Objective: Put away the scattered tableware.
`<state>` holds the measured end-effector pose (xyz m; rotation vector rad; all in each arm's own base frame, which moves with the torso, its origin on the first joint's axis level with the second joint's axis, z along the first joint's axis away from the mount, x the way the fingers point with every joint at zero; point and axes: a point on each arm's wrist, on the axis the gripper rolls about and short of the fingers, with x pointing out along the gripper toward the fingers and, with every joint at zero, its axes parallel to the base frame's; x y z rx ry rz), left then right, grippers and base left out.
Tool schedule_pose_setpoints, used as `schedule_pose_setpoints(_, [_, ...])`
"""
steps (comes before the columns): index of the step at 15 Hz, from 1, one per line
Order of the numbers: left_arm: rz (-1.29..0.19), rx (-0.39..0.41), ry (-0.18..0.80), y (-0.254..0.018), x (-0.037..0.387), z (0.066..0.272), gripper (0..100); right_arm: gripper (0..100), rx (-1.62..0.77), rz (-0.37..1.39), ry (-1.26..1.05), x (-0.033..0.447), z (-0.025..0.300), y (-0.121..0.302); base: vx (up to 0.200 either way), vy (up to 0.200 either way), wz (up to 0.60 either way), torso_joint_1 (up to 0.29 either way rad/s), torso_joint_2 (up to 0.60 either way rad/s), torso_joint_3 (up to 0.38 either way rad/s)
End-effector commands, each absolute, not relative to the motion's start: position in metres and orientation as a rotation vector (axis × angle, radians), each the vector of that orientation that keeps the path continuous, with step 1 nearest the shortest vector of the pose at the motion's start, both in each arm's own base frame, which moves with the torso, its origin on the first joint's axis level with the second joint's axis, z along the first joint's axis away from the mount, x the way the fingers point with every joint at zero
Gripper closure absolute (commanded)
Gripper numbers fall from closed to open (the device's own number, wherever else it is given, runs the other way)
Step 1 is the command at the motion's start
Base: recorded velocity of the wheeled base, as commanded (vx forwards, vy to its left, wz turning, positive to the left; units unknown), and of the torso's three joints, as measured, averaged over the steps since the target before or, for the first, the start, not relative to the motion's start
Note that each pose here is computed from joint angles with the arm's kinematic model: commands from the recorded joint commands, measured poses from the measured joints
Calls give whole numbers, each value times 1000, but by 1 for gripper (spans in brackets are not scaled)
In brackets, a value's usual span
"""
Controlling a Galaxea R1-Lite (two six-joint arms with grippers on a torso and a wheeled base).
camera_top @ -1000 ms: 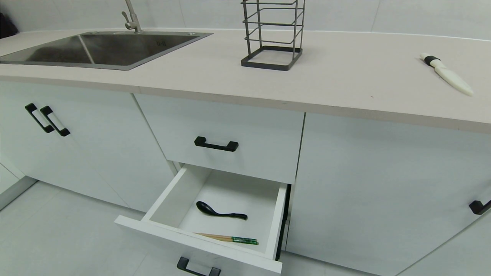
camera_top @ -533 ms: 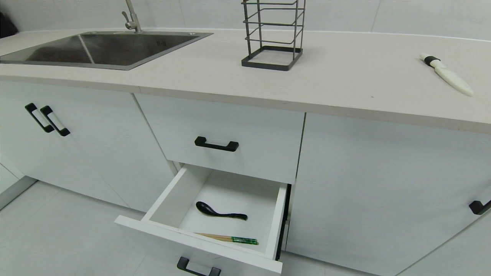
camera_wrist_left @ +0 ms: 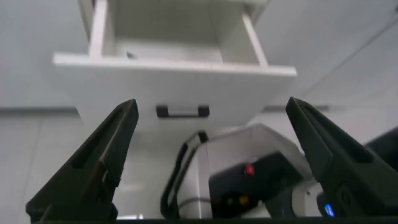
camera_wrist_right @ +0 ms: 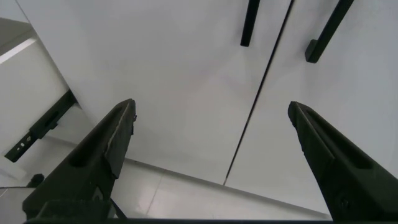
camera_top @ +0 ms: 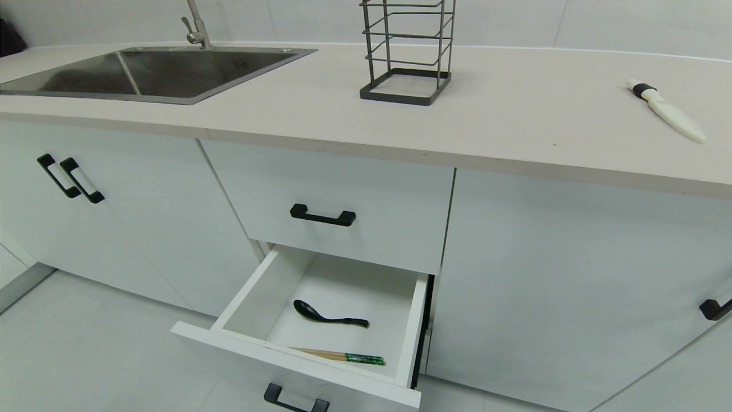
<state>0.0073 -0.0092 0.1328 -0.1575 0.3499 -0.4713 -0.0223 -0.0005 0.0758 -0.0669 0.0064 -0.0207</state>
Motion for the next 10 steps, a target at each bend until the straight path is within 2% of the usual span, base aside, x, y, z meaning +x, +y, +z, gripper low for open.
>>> schedule_pose_setpoints(1, [-472, -163, 631, -13, 33, 120, 0, 0, -67, -20, 1, -23, 76, 0, 0, 0, 0, 0, 0, 0])
schedule_pose_setpoints(3, [-506, -113, 758, -17, 52, 116, 0, 0, -83, -5, 0, -23, 76, 0, 0, 0, 0, 0, 0, 0])
schedule_pose_setpoints(6, [-578, 4, 884, -24, 76, 107, 0, 0, -83, -3, 0, -23, 76, 0, 0, 0, 0, 0, 0, 0])
schedule_pose_setpoints(10, [-579, 99, 904, -40, 126, 101, 0, 0, -81, -3, -1, -23, 76, 0, 0, 0, 0, 0, 0, 0])
